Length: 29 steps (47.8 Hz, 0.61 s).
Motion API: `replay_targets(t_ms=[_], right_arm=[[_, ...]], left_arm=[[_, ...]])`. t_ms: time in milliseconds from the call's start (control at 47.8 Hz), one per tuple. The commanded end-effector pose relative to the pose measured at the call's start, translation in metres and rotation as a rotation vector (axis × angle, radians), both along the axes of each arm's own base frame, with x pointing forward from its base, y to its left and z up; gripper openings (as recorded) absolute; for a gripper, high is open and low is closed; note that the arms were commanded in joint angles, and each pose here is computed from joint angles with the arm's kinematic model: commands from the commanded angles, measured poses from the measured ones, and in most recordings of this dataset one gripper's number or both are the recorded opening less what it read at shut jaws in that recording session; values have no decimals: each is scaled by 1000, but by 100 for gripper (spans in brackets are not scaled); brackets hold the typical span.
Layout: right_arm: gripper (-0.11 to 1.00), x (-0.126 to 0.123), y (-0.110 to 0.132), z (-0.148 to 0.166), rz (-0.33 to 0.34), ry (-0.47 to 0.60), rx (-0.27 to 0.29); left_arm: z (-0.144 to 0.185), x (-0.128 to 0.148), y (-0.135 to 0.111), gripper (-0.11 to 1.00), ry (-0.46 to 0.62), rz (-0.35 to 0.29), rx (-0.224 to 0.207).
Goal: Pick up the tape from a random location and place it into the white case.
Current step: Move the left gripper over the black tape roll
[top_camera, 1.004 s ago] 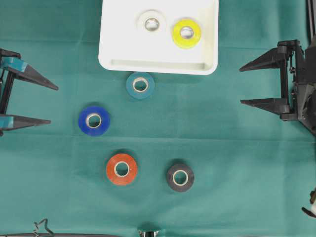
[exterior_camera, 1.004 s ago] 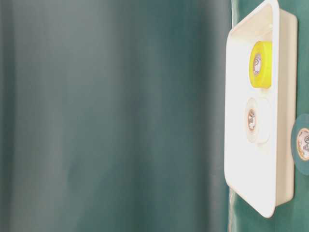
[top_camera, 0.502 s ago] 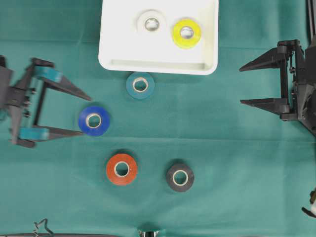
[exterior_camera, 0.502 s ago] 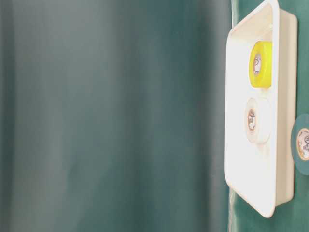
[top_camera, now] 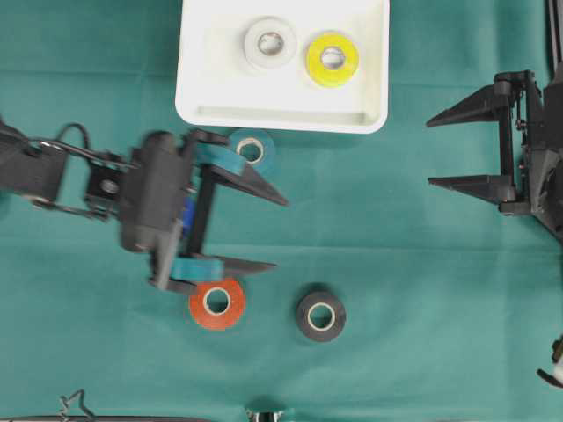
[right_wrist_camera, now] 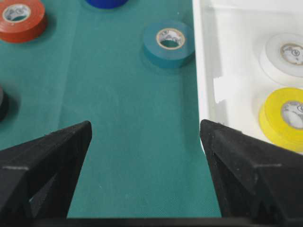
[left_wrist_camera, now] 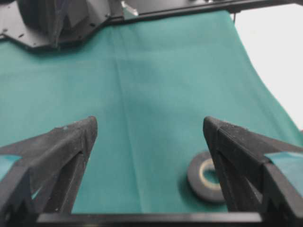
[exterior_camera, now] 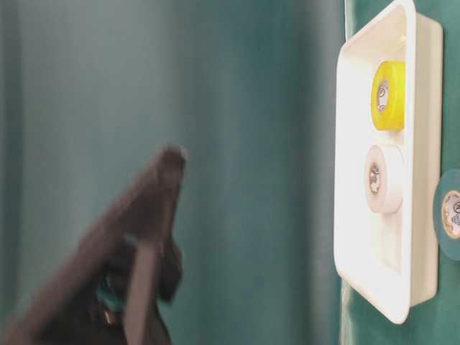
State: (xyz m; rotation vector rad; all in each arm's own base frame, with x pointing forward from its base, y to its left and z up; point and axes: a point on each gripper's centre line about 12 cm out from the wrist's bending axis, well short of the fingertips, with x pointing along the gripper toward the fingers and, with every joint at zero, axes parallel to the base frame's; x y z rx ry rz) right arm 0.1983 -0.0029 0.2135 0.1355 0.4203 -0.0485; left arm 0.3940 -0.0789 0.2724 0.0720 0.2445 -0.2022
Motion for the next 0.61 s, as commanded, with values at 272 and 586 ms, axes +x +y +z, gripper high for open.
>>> replay_targets(t_ms=[272, 586], right_arm=[[87, 6, 0, 15, 3, -41, -10], [87, 7, 0, 17, 4, -44, -13]], left_arm=[[27, 50, -31, 96, -35, -55, 29], [25, 68, -41, 96, 5, -66, 34]])
